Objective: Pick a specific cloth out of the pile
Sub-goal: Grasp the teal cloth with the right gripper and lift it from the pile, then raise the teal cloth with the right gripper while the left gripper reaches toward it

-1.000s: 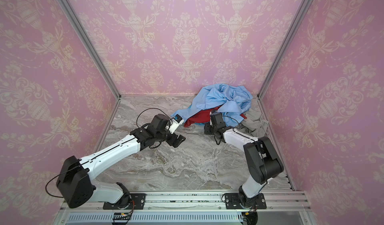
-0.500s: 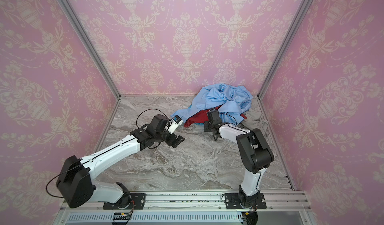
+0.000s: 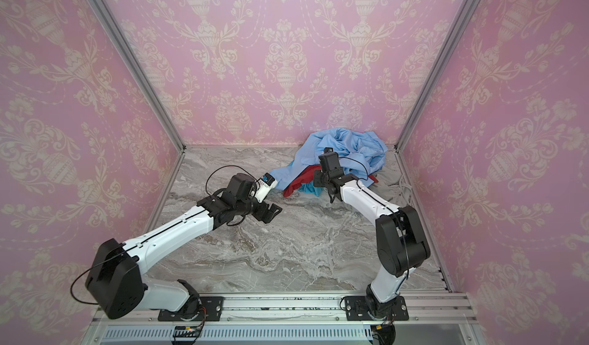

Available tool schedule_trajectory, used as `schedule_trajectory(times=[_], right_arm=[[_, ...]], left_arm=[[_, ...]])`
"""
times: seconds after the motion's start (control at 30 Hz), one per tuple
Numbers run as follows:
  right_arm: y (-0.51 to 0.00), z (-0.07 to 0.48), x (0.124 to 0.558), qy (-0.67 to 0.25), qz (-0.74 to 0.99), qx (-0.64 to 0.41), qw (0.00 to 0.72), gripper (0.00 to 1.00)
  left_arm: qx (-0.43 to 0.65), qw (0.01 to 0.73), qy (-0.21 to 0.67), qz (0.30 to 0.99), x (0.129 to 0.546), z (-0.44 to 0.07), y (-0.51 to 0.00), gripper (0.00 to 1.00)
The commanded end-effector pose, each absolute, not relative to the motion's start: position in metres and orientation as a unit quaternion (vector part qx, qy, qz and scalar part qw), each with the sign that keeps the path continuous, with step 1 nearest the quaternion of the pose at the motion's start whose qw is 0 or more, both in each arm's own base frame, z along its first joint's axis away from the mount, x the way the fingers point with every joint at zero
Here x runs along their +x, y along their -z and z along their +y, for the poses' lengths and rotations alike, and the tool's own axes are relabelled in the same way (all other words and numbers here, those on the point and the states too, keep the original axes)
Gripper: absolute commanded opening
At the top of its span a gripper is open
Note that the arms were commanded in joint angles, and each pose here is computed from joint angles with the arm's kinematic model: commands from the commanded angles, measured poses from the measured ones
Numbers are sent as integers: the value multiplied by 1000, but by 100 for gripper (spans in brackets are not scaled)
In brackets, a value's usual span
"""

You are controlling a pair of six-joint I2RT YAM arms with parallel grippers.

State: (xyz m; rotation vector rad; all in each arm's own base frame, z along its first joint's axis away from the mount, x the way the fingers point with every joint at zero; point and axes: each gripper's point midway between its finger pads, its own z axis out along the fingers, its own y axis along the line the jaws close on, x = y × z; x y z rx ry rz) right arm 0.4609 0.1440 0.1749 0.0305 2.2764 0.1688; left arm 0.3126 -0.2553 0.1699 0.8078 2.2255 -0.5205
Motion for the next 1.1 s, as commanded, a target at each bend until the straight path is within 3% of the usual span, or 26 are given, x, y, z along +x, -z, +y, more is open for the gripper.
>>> schedule_trajectory(times=[0.0, 0.53, 1.07], right_arm=[[-227, 144, 467, -62, 888, -1, 455, 0], [-345, 147, 503, -82, 848, -14, 523, 0], [-449, 152, 490, -136, 789, -24, 599, 0]], left_arm=[[303, 350, 213, 860, 312, -254, -171, 91], [300, 348, 209, 863, 311, -251, -169, 91], [258, 368, 239, 861, 326, -265, -177, 89]])
